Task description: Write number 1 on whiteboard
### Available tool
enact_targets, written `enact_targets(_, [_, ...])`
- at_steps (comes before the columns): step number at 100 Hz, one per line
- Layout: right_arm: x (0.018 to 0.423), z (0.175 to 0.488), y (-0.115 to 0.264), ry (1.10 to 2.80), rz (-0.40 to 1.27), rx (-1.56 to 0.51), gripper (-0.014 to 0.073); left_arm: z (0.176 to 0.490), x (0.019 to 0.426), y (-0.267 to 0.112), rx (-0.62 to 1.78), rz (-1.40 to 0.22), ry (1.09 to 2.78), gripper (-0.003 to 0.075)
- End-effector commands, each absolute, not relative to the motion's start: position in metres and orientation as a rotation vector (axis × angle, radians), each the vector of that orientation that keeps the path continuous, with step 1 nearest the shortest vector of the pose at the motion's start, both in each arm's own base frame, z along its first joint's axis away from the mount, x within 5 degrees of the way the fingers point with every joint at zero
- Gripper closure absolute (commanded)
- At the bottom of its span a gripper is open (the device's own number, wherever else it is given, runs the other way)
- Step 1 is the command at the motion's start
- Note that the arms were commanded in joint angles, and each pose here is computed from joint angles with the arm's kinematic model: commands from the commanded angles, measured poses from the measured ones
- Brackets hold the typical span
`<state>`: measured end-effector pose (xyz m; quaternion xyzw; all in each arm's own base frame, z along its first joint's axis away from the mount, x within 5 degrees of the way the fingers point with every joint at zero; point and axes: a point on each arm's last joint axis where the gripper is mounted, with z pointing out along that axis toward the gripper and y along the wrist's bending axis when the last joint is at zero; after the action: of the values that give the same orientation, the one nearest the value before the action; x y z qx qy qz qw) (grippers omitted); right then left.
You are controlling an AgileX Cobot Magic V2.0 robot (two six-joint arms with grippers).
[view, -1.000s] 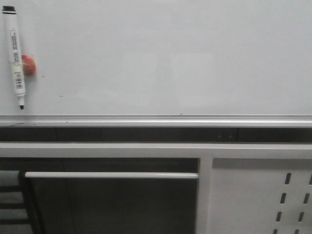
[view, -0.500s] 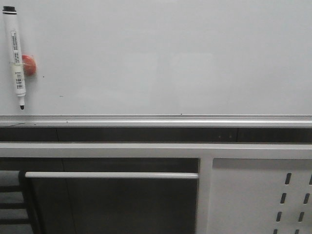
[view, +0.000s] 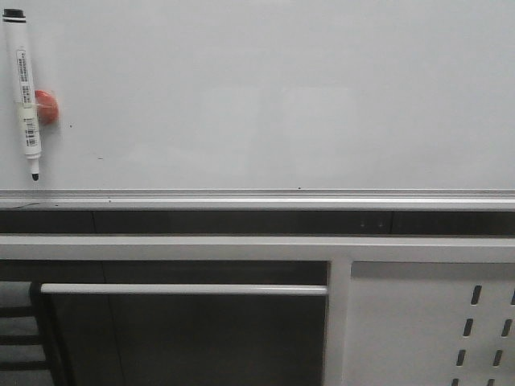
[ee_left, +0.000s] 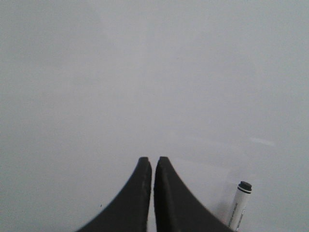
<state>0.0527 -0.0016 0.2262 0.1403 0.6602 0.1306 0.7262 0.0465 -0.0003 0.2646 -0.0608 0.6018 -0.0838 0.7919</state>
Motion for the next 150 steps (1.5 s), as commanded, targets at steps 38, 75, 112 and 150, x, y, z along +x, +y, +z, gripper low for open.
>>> enact_targets(38, [0.04,0.302,0.002,1.539,0.271,0.175,0.0666,0.316,0.053,-0.003,-0.122,-0.231,1.37,0.0738])
enact_targets(75, [0.058,0.348,0.002,1.709,0.19,0.128,0.0666,0.348,0.089,-0.016,-0.074,-0.367,1.522,0.0738])
enact_targets(112, [0.088,0.372,0.005,1.86,0.144,0.085,0.0666,0.332,0.097,-0.035,0.054,-0.494,1.598,0.0738])
enact_targets(150, [0.092,0.381,0.006,1.769,0.148,0.063,0.0666,0.26,0.098,-0.039,0.121,-0.491,1.474,0.0722])
